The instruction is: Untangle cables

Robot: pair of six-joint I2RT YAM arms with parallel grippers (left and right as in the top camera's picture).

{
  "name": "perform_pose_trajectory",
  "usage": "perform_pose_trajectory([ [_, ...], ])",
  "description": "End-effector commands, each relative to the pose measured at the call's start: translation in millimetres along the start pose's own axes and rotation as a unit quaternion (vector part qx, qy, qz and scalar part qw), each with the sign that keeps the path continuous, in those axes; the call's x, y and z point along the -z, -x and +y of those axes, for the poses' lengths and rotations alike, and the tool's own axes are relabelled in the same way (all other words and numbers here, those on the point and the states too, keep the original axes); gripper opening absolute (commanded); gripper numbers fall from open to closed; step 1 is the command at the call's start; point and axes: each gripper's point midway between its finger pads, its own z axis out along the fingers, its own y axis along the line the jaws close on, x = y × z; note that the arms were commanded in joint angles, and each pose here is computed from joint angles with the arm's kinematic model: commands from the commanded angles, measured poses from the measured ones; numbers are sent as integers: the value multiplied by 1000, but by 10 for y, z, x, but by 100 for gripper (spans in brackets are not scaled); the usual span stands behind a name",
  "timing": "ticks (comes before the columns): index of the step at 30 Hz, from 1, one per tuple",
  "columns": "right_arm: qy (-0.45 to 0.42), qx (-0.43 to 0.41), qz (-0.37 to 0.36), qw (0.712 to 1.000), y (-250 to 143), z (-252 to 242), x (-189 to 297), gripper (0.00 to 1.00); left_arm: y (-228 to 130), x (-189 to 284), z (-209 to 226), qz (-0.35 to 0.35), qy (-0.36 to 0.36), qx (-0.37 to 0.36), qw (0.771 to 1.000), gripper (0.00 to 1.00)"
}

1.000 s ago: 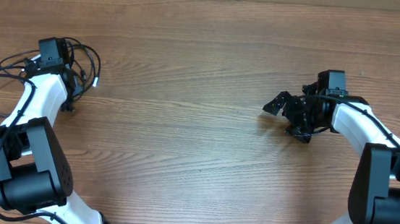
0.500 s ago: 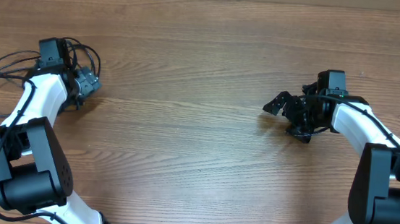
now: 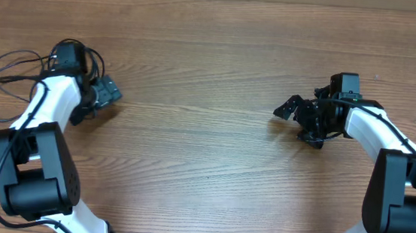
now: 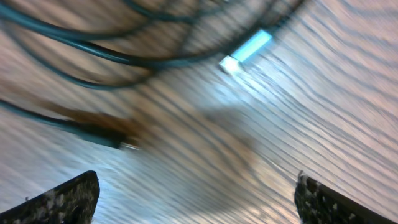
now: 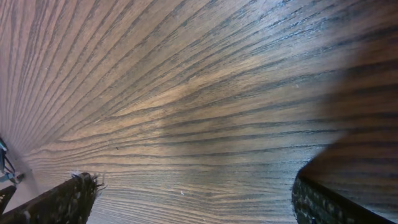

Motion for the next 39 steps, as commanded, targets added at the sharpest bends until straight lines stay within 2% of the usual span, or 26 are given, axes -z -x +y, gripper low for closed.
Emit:
perform_pose_trajectory([
  [1,-60,-10,1,998,-28,-323,-128,100,-122,59,-188,2,-17,-29,999,100],
  [11,-60,-10,1,998,-28,-323,-128,100,-358,68,-549,6,-29,-84,996,100],
  [39,-60,-10,1,998,-28,-323,-128,100,-371,69,-565,7,-30,-87,996,100],
])
